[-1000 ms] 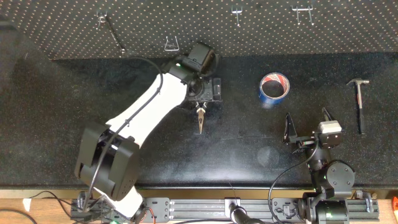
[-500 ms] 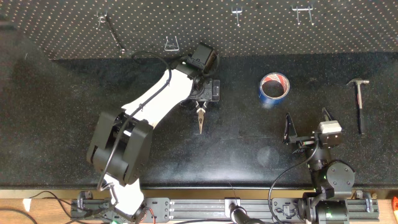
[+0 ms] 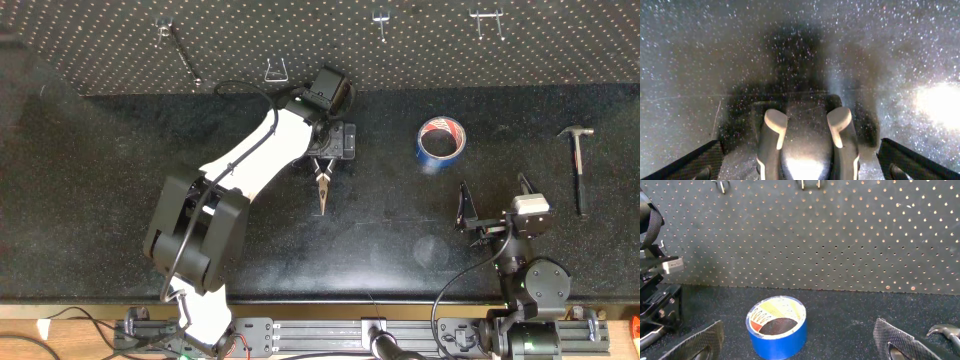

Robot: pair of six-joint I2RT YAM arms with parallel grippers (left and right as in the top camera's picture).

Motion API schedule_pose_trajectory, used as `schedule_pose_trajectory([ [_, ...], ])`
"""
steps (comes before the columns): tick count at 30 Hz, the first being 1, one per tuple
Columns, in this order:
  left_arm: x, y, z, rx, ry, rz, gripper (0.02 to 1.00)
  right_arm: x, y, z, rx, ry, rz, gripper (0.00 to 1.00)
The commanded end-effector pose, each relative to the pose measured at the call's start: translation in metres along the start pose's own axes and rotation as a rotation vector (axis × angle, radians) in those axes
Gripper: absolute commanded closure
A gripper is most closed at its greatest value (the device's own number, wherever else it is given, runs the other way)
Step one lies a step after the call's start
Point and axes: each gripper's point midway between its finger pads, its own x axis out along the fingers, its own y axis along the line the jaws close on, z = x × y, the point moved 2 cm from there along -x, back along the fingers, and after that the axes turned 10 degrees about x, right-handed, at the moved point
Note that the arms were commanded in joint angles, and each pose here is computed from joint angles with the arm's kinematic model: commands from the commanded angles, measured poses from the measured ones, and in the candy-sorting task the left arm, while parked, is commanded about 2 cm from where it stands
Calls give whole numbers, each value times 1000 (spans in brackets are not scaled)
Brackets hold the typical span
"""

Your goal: Place Tools Onto Pegboard

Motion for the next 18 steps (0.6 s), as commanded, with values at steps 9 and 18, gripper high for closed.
schedule_pose_trajectory([
  [9, 17, -2, -21, -22, 115, -12, 20, 0, 0, -2, -7, 2, 1, 25],
  [18, 23, 2, -23, -20, 123, 14, 25, 0, 0, -2, -8, 2, 1, 25],
])
